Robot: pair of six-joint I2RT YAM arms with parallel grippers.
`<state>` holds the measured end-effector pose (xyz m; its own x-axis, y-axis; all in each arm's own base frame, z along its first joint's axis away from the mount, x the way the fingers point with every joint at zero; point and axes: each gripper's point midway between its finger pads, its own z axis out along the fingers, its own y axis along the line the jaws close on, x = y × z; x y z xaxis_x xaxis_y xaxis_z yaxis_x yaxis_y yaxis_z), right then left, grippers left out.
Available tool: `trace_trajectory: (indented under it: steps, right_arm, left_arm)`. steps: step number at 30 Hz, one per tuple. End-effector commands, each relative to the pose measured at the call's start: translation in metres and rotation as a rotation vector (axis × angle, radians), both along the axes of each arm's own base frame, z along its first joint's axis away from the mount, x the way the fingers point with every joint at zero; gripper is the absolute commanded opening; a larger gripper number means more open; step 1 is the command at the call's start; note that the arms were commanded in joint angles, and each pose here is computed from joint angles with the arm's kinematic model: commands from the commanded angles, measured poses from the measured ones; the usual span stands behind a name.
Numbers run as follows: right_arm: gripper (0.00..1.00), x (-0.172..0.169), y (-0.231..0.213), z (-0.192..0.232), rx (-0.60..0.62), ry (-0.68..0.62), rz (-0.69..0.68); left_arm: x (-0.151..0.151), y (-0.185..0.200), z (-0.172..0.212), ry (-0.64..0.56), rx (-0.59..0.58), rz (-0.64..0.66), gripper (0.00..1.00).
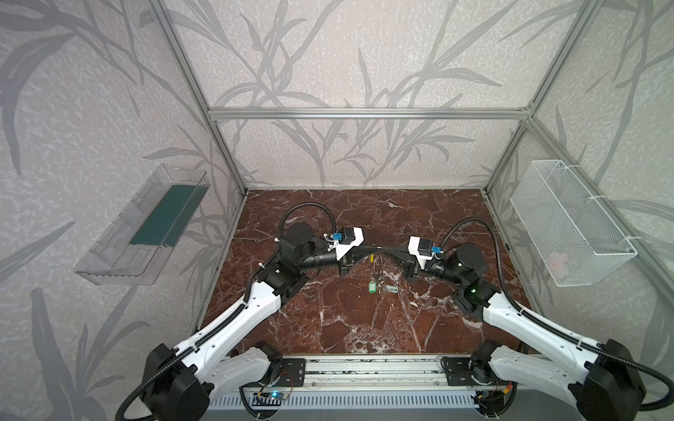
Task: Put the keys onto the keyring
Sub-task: 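Hold the keyring with left gripper while right gripper releases and moves toward teal-tagged key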
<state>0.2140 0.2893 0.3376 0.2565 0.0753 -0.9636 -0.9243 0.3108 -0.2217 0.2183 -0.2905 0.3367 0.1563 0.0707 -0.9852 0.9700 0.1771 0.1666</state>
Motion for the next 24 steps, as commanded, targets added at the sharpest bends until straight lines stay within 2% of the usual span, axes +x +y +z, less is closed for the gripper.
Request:
trace_trajectory:
  steps: [1, 3, 7, 10, 15, 20, 24]
  right_arm:
    - [0.0, -0.003, -0.001, 0.009, 0.029, -0.021, 0.018]
    - [0.01, -0.001, -0.001, 0.006, 0.025, -0.005, 0.007]
    - [0.24, 0.011, -0.008, -0.009, -0.025, 0.051, -0.084]
    - [0.3, 0.024, -0.025, -0.032, -0.084, 0.131, -0.215]
    - [0.31, 0.028, -0.057, -0.083, -0.16, 0.349, -0.391]
    - [0.3, 0.024, -0.083, -0.151, -0.309, 0.61, -0.521]
    - [0.27, 0.019, -0.083, -0.185, -0.452, 0.65, -0.514]
  left_arm:
    - [-0.003, -0.001, 0.019, -0.039, -0.029, -0.023, 0.0]
    - [-0.002, -0.001, 0.02, -0.042, -0.031, -0.019, 0.0]
    - [0.004, 0.004, 0.015, -0.052, 0.0, 0.038, 0.0]
    - [0.014, 0.016, 0.003, -0.061, 0.059, 0.115, 0.0]
    - [0.035, 0.045, -0.011, -0.044, 0.084, 0.225, 0.0]
    - [0.047, 0.063, -0.024, -0.045, 0.12, 0.298, 0.0]
    - [0.051, 0.069, -0.034, -0.042, 0.133, 0.319, 0.0]
